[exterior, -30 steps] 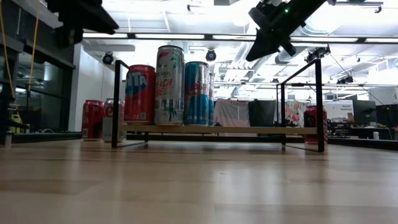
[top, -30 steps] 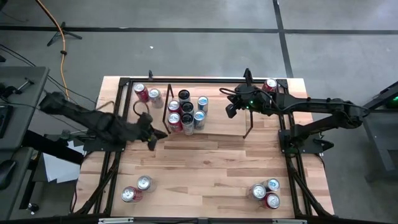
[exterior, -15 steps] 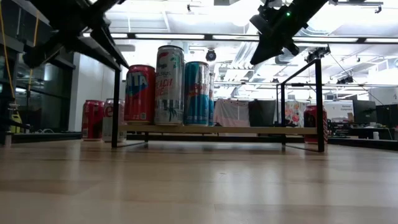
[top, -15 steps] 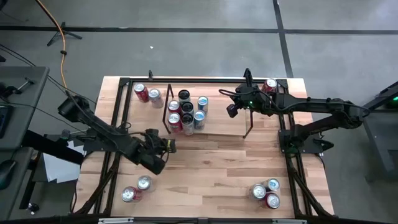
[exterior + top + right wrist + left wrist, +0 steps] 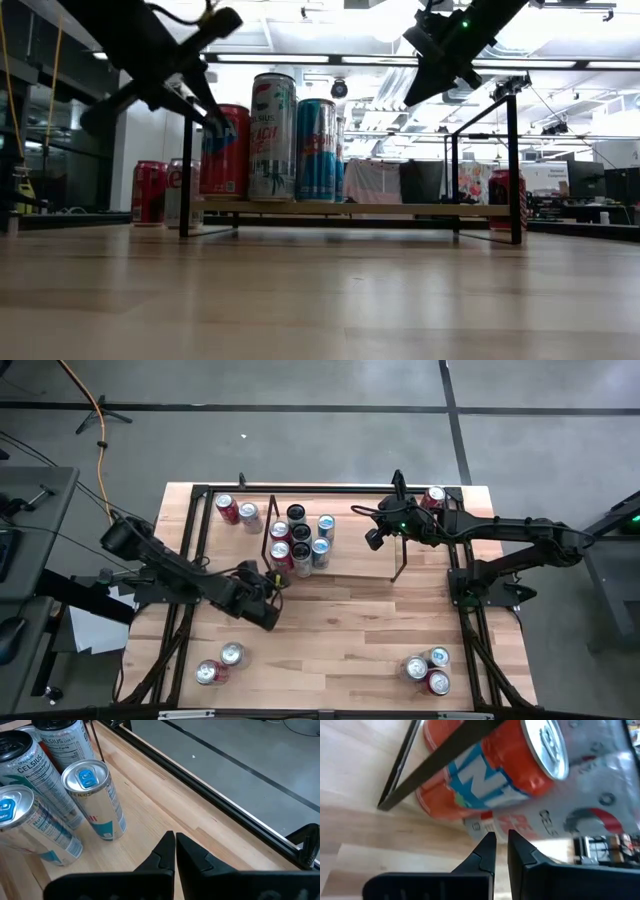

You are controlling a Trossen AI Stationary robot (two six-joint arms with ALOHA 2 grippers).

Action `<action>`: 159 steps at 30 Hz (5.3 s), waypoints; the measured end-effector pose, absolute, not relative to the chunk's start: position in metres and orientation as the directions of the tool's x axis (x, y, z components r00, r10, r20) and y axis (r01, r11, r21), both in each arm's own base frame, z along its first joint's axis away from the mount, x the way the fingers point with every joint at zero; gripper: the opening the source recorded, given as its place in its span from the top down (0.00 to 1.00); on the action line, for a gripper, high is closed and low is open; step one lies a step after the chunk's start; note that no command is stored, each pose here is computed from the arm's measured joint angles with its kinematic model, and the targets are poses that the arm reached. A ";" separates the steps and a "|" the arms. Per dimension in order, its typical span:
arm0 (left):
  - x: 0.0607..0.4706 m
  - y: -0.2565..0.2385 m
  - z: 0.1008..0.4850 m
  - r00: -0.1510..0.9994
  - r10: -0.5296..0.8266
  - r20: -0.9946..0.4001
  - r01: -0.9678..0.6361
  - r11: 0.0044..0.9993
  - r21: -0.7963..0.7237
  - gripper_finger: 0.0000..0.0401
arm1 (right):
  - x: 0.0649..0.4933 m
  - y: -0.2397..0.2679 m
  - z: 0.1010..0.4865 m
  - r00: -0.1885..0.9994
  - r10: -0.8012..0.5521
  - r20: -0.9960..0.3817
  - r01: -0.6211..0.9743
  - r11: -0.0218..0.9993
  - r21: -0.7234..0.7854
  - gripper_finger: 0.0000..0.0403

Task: Place canned beverage on shelf
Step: Adjust the soda cans on the shelf, then put the blue soda can on the shelf aligned with the other blue soda cans

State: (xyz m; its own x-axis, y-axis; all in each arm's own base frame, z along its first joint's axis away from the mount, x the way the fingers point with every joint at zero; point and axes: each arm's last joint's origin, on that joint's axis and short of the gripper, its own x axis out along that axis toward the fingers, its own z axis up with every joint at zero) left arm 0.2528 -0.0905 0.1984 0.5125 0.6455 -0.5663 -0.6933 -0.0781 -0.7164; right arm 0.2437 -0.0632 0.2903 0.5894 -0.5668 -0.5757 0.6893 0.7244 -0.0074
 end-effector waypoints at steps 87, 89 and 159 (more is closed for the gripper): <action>0.132 0.007 0.285 0.848 0.496 -0.187 -0.526 0.746 -0.408 1.00 | 0.317 -0.120 0.222 0.760 -0.353 -0.546 0.647 0.498 0.578 1.00; 0.132 0.007 0.285 0.843 0.505 -0.186 -0.533 0.742 -0.406 1.00 | 0.317 -0.119 0.222 0.766 -0.338 -0.547 0.638 0.502 0.583 1.00; 0.147 0.043 0.383 0.973 0.199 0.113 -0.167 0.956 -0.243 1.00 | 0.244 -0.056 0.362 0.975 -0.222 -0.027 0.221 0.934 0.282 1.00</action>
State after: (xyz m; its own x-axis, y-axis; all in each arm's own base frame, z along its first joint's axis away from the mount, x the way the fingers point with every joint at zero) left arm 0.1474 0.0432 0.3834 0.9734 0.1991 0.1134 -0.1671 0.9555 -0.2431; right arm 0.2443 -0.0561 0.3622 0.9746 -0.2224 -0.0267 0.2207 0.9336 0.2822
